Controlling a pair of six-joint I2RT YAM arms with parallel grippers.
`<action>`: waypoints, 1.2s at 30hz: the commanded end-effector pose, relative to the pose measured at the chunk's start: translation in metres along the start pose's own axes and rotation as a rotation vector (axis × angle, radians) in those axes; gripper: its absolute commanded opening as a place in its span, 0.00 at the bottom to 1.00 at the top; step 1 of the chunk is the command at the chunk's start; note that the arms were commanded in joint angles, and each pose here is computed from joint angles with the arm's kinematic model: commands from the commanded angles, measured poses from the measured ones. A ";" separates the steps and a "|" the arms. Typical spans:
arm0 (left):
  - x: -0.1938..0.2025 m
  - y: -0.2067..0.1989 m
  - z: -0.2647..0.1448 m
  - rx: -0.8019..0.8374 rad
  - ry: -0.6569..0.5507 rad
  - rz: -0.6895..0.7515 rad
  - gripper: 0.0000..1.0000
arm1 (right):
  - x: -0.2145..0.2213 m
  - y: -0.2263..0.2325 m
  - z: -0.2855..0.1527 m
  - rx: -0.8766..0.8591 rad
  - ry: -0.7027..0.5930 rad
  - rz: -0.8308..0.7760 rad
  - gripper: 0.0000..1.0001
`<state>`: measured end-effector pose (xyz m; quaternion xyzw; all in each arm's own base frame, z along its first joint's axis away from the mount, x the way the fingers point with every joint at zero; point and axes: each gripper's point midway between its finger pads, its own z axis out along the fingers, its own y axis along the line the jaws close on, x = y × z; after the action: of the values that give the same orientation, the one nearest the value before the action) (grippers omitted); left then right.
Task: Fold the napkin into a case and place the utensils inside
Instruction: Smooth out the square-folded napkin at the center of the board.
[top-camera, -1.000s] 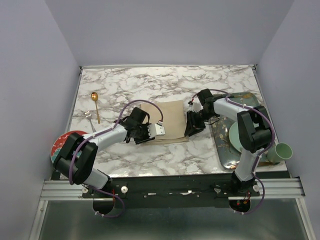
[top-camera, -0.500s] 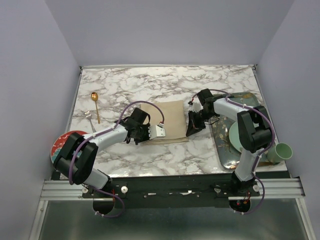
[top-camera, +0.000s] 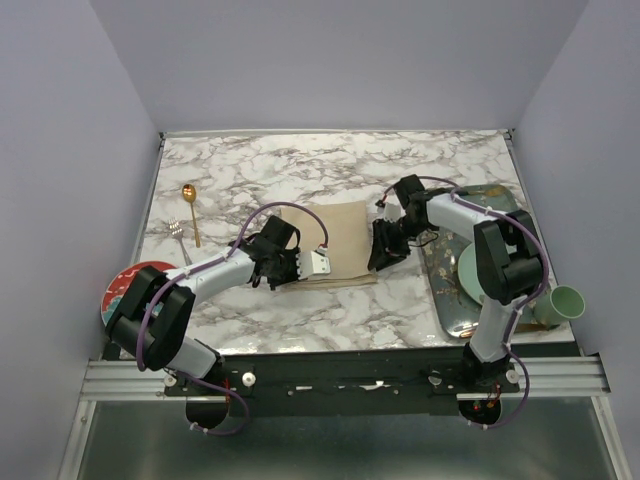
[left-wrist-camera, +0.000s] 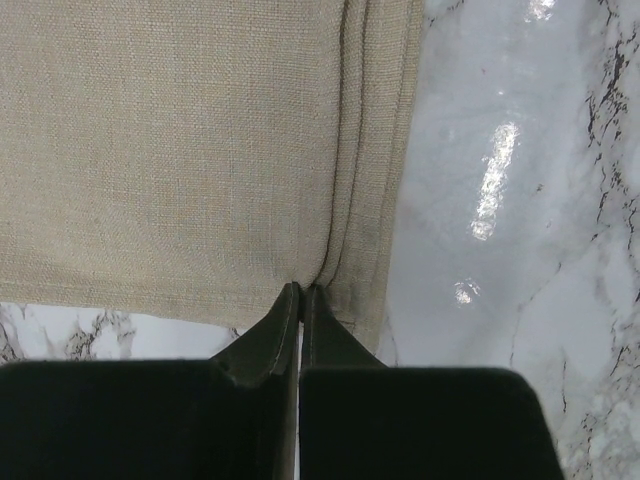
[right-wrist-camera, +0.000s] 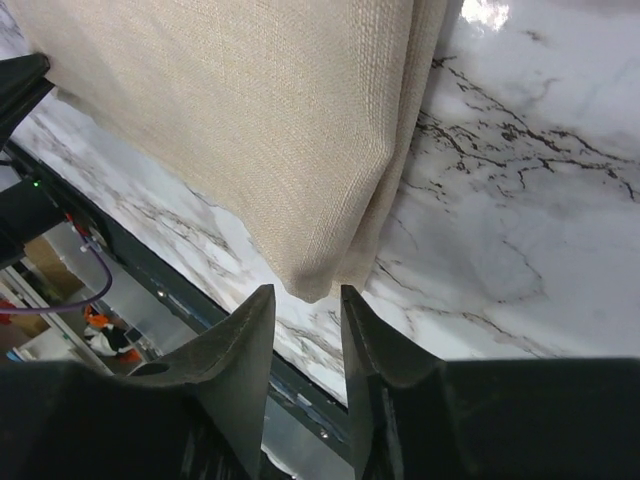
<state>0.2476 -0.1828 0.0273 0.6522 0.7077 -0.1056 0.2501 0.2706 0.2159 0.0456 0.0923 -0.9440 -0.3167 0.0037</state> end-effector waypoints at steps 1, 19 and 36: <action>-0.012 -0.001 -0.005 0.008 -0.036 0.013 0.02 | -0.003 0.009 0.001 -0.052 0.023 0.033 0.42; -0.022 0.004 -0.017 -0.014 -0.050 0.024 0.00 | -0.007 0.019 -0.007 -0.067 0.002 0.032 0.05; -0.007 -0.016 -0.013 0.044 -0.019 0.006 0.00 | 0.007 -0.001 0.005 -0.018 0.043 0.031 0.03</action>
<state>0.2404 -0.1831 0.0545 0.6552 0.6988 -0.1057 0.2669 0.2713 0.2235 0.0581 0.0847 -0.9370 -0.3389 0.0059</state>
